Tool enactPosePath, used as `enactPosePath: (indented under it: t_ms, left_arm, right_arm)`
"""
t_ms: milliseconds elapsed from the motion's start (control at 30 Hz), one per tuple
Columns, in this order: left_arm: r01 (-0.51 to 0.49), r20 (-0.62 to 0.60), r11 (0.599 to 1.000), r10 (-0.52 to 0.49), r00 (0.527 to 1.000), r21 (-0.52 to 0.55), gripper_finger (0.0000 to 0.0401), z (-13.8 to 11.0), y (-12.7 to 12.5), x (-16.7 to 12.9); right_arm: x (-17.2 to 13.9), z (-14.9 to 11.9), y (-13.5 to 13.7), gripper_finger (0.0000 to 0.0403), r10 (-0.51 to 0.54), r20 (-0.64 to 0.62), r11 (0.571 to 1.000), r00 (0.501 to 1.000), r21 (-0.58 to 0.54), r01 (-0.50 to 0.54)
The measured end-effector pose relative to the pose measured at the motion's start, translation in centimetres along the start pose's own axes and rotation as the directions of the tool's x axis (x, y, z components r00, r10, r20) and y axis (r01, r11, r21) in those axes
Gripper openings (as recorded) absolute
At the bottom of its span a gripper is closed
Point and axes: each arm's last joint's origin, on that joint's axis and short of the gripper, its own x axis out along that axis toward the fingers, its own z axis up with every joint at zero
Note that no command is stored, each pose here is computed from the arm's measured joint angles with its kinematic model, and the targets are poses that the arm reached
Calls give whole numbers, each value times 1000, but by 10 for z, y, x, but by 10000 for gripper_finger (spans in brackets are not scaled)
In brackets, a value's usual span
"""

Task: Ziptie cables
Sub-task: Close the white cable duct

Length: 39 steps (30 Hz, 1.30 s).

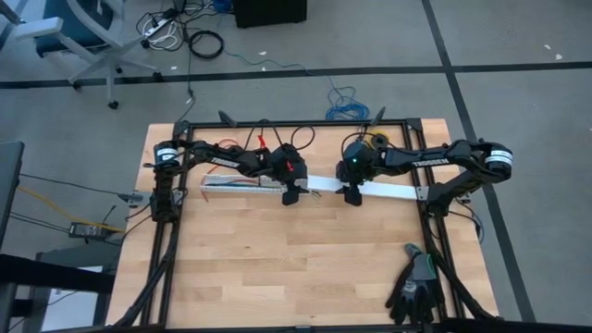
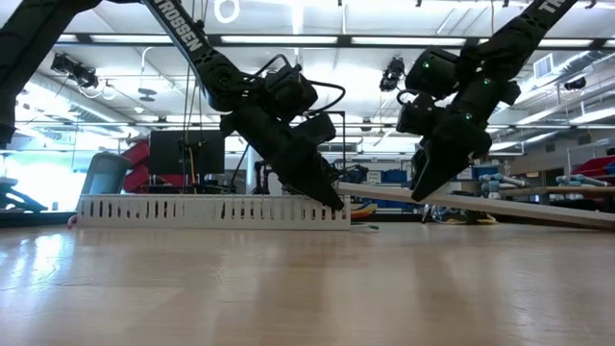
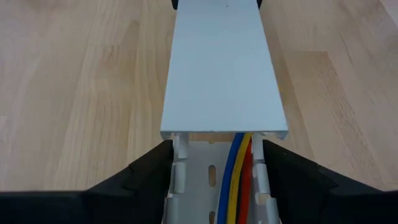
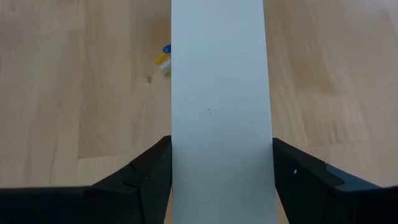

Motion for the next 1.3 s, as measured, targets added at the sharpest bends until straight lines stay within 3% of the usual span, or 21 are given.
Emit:
enactPosePath:
  t_ms: [467, 667, 1000, 1300]
  left_arm:
    - [-1, 2, 1000, 1, 1000, 0, 241, 0, 0, 0]
    - [-1, 2, 1000, 1, 1000, 0, 241, 0, 0, 0]
    - [-1, 1, 1000, 1, 1000, -1, 241, 0, 0, 0]
    - [-1, 2, 1000, 1, 1000, 0, 241, 0, 0, 0]
  right_arm:
    - [1, 0, 5, 238, 4, -9, 1000, 1000, -18, -4]
    - [2, 1, 8, 252, -68, -22, 997, 997, -36, 67]
    - [2, 3, 9, 264, -52, -4, 998, 999, -37, 52]
    - [2, 5, 10, 251, -37, 26, 999, 999, -24, 38]
